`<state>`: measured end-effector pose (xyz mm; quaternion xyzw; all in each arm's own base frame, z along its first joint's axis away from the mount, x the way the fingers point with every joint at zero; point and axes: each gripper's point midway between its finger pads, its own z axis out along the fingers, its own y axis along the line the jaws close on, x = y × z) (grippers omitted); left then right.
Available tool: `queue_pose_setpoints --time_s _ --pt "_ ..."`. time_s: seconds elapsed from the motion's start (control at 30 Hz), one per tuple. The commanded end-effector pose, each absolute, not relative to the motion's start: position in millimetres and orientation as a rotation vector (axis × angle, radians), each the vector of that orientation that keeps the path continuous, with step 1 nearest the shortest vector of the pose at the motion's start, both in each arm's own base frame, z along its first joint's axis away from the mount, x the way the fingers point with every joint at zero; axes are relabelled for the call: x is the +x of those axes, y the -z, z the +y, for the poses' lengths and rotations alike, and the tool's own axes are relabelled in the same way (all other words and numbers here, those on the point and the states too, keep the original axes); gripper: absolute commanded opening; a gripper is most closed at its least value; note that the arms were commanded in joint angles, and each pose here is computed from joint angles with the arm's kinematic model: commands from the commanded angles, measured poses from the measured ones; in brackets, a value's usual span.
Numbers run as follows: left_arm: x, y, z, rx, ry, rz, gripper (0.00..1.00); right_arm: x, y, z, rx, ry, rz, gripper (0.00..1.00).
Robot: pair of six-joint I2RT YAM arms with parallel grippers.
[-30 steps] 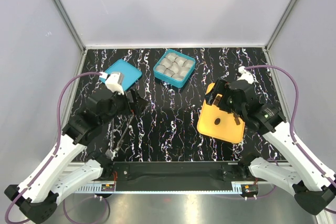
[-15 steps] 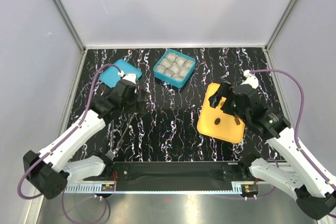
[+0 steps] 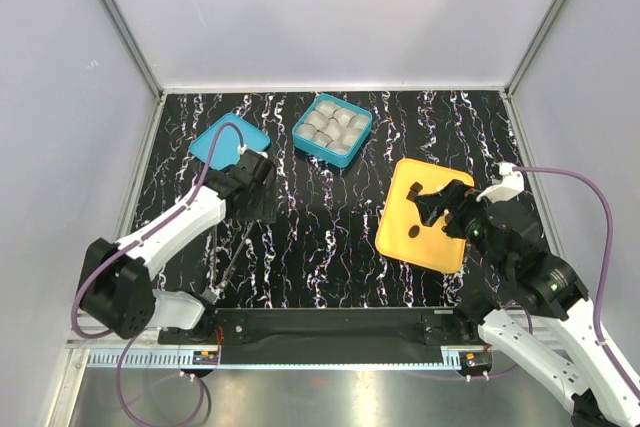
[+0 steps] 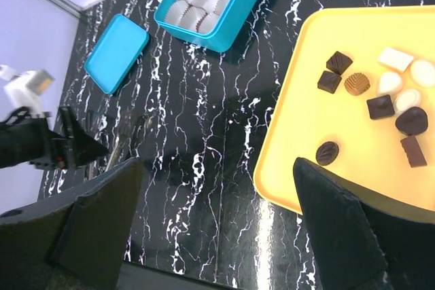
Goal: Pack the chocolate
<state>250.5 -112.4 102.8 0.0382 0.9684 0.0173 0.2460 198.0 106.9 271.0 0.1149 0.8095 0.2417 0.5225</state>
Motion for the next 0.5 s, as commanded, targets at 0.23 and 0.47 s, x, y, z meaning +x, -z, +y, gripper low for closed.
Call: queue_pose_setpoints --time_s 0.23,0.47 --pt "256.6 -54.2 -112.1 0.041 -0.022 2.77 0.67 195.8 -286.1 105.7 0.213 -0.598 1.857 1.0" --pt "265.3 -33.5 -126.9 0.008 0.039 2.818 0.53 194.4 -286.5 105.8 0.207 -0.608 1.847 1.0"
